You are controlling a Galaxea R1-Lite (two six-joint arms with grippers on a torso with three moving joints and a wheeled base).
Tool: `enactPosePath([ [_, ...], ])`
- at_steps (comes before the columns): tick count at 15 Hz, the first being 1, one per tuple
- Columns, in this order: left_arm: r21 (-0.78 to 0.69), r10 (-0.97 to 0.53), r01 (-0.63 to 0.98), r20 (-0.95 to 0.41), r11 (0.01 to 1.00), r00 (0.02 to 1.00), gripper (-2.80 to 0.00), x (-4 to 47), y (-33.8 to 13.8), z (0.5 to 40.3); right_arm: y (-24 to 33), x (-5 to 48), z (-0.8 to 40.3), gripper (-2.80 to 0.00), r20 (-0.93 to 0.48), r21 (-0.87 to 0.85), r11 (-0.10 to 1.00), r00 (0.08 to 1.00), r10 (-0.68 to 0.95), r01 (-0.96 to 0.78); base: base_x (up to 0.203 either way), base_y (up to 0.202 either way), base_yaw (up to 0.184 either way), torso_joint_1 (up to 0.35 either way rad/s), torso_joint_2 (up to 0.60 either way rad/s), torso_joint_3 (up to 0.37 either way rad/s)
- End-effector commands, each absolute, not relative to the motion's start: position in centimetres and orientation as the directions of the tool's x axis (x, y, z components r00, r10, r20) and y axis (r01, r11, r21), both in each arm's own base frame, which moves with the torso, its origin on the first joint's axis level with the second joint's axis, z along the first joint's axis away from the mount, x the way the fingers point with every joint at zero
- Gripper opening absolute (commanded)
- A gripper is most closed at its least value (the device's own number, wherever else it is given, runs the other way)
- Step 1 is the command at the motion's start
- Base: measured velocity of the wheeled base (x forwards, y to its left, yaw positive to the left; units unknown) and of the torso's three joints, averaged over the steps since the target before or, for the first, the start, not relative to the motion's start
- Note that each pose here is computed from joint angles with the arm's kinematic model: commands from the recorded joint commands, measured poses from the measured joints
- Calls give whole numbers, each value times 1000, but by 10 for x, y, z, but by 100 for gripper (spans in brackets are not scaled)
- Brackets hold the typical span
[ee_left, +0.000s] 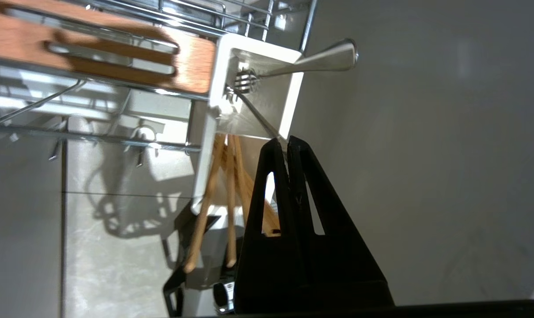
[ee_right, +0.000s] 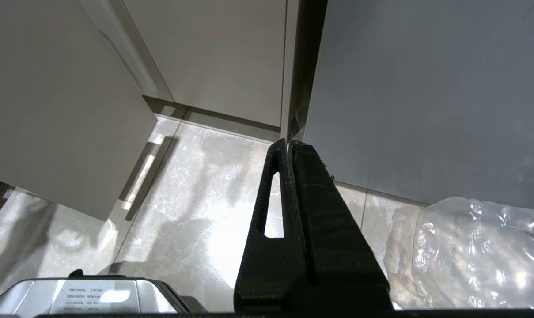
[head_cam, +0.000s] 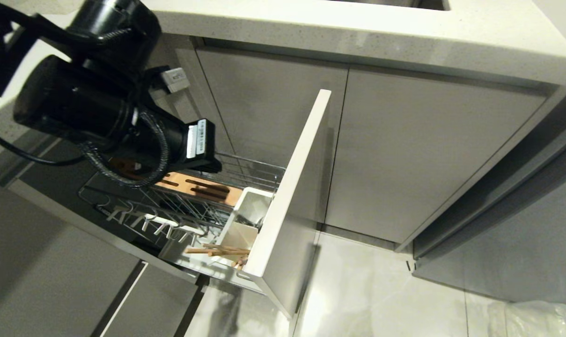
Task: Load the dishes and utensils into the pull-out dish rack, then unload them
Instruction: Take the fork out of the cupboard
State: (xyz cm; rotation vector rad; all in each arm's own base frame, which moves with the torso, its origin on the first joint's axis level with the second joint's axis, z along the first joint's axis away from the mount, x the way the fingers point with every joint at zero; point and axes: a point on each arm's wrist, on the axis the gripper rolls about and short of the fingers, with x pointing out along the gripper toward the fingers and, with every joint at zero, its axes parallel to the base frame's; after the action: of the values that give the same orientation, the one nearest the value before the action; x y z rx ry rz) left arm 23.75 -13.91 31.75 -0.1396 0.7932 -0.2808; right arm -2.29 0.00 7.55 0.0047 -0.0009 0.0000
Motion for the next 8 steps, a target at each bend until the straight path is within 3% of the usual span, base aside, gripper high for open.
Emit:
enactPosePath([
  [1,-205,-294,213,-720,955,628,-280,251,-158,301,0,-23,75,-280,0,5,1000,1000,0,0,0,0,0,0,0,0],
  [8,-207,-314,238,-696,949,645,-280,266,-184,298,0,-23,75,-280,0,5,1000,1000,0,0,0,0,0,0,0,0],
])
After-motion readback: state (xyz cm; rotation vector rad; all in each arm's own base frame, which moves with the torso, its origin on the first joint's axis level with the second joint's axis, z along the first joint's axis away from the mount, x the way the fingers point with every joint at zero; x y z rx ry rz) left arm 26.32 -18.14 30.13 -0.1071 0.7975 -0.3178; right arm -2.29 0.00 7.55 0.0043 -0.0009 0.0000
